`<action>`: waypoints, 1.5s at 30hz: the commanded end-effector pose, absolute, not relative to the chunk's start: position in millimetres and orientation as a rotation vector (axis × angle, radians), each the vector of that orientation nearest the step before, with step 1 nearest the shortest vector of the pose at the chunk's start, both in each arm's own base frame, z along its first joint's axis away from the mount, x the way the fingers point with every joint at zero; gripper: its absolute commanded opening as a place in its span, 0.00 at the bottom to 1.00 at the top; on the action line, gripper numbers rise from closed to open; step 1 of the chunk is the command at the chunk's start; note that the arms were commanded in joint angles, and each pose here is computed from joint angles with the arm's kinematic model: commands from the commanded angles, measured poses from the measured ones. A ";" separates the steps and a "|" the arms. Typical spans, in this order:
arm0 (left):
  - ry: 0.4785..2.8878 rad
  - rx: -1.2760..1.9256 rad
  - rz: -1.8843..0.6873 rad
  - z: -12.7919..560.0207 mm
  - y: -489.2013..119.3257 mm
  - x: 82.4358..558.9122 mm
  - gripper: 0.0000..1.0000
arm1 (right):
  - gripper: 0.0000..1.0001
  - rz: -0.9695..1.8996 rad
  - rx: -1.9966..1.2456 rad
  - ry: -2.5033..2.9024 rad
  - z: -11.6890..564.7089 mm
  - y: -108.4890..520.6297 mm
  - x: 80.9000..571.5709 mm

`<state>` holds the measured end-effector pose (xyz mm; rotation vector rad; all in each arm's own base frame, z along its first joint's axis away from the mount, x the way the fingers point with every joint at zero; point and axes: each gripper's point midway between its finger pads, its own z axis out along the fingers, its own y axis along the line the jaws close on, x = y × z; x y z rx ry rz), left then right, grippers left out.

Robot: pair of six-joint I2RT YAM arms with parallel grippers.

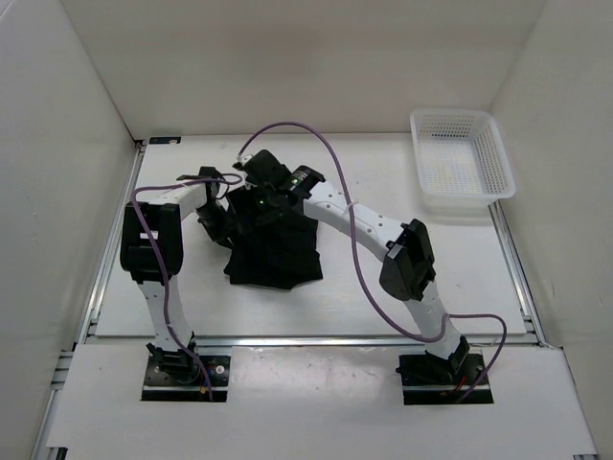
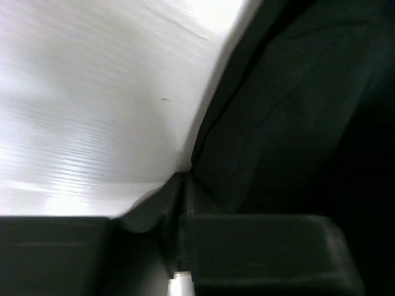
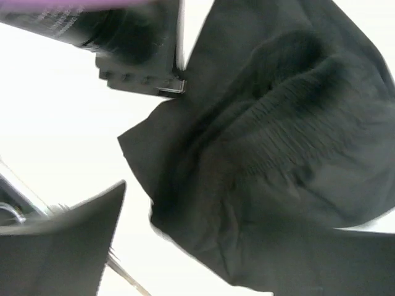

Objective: Fold and stack the shorts
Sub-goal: Fold the shorts

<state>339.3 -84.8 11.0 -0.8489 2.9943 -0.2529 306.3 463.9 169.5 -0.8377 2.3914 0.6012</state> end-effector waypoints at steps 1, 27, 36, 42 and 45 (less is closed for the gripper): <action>2.968 -0.813 -0.271 11.5 -87.3 341.5 0.24 | 1.00 0.770 -0.838 2.219 235.9 453.6 303.3; 2.893 -0.178 -0.130 88.8 -136.2 390.9 0.99 | 0.87 0.566 -0.388 2.477 156.8 284.9 297.2; 2.985 -0.132 -0.166 52.3 -140.0 387.2 0.95 | 0.87 0.547 -0.367 2.499 150.9 274.9 296.9; 3.038 -0.098 -0.289 41.8 -152.4 373.6 0.84 | 0.87 0.543 -0.355 2.500 150.9 272.1 299.4; 3.066 -0.097 -0.276 34.9 -146.8 369.2 0.90 | 0.87 0.538 -0.356 2.508 147.4 272.3 299.6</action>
